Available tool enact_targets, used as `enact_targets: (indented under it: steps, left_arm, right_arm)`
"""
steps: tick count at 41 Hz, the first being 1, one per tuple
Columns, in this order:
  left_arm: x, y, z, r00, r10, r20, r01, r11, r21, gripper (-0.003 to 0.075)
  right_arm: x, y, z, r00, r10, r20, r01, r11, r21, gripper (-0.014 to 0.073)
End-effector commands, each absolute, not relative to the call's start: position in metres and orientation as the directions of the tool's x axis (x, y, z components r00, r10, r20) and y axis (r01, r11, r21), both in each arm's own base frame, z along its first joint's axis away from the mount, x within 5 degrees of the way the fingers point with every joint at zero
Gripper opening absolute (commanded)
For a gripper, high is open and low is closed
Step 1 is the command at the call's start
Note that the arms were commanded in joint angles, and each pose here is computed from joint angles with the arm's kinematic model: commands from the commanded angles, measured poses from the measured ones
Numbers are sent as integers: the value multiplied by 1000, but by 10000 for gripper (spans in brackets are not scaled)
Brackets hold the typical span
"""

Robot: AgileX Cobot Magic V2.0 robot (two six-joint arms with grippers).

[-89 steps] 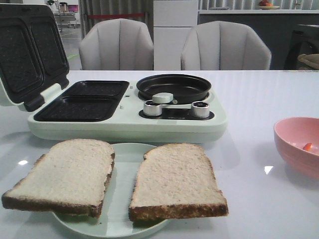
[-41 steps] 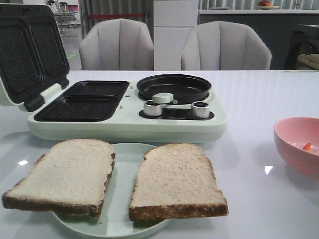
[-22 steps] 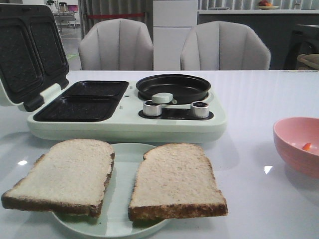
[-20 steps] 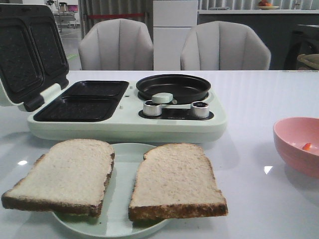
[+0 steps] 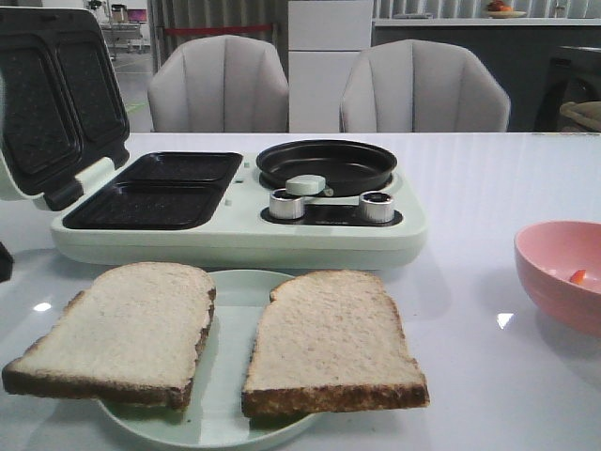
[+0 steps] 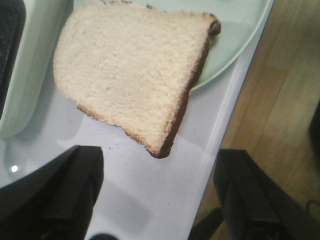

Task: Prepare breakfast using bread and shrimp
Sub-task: 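Lower the left gripper and grasp the bread slice nearest it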

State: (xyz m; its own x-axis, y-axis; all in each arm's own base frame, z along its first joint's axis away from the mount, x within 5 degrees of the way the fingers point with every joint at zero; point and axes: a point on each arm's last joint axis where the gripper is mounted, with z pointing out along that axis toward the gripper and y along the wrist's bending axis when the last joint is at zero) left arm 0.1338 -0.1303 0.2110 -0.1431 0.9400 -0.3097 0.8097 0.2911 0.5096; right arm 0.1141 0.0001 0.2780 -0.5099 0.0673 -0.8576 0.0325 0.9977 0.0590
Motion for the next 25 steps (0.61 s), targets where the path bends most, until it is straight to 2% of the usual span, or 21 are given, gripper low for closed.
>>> enact_targets:
  steps: [1, 16, 19, 25]
  left_arm:
    - [145, -147, 210, -97, 952, -291, 754, 261, 602, 510]
    - [168, -167, 168, -78, 987, -142, 691, 156, 706, 503]
    - [169, -167, 165, -70, 990, -124, 690, 138, 710, 460]
    - [169, -168, 162, -67, 991, -118, 699, 131, 703, 323]
  right_arm:
    - [120, -1, 293, -424, 57, -904, 31, 998, 49, 522]
    - [120, -1, 293, -424, 57, -904, 31, 998, 49, 522]
    - [120, -1, 293, -424, 57, -904, 31, 998, 49, 522]
    - [120, -1, 293, -424, 57, -904, 31, 998, 49, 522]
